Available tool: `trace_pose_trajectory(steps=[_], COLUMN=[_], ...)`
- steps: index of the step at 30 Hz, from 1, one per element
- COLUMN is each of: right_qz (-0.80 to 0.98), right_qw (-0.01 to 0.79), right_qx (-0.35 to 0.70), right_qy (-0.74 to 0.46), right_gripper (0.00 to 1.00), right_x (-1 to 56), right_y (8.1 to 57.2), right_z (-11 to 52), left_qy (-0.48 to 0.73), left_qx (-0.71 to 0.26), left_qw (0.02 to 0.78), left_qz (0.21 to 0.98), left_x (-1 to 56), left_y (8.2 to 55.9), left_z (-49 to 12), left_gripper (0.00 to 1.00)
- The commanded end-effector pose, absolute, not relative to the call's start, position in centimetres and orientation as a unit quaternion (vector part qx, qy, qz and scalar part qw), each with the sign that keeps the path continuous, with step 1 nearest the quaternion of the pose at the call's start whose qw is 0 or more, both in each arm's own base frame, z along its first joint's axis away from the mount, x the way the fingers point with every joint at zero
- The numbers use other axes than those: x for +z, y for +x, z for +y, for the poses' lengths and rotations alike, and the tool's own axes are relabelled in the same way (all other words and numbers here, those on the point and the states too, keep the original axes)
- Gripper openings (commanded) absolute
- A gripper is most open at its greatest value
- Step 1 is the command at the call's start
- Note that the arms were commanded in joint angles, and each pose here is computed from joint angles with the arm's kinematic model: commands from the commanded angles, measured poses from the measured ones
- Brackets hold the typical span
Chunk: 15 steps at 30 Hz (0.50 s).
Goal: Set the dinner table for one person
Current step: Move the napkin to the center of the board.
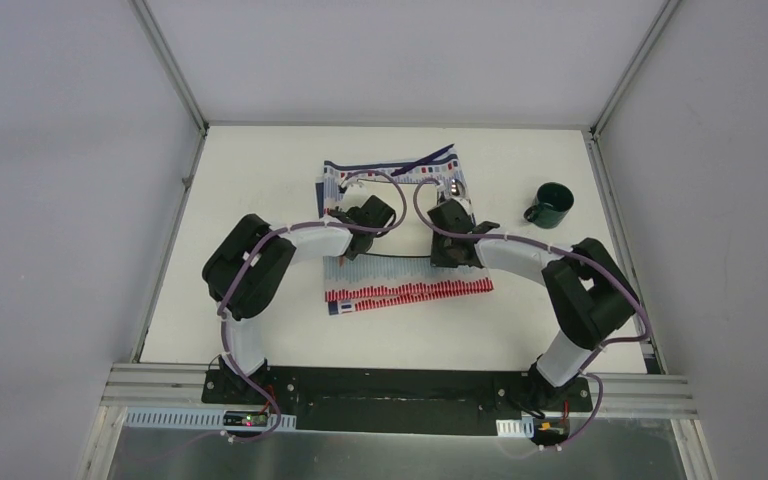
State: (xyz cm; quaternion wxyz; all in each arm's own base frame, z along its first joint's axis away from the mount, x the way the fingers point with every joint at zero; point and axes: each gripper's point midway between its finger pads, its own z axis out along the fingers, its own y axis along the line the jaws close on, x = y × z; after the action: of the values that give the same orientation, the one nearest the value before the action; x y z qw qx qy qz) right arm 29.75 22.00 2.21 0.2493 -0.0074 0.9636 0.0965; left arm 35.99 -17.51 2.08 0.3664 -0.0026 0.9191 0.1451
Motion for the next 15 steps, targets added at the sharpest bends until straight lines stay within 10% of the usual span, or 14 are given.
trace_pose_trajectory(steps=[1,15], right_qz=[0.978,0.976], right_qw=[0.165,0.147], right_qx=[0.121,0.128], right_qy=[-0.048,-0.094], right_gripper=[0.00,0.00], right_x=[0.4,0.8], right_y=[23.0,17.0], right_z=[24.6,27.4], left_qy=[0.061,0.070], left_qx=[0.161,0.137], left_qw=[0.201,0.226], left_qz=[0.964,0.962], left_x=[-4.5,-1.4], left_y=[26.7,24.4], left_z=[-16.6,-18.2], left_gripper=[0.00,0.00])
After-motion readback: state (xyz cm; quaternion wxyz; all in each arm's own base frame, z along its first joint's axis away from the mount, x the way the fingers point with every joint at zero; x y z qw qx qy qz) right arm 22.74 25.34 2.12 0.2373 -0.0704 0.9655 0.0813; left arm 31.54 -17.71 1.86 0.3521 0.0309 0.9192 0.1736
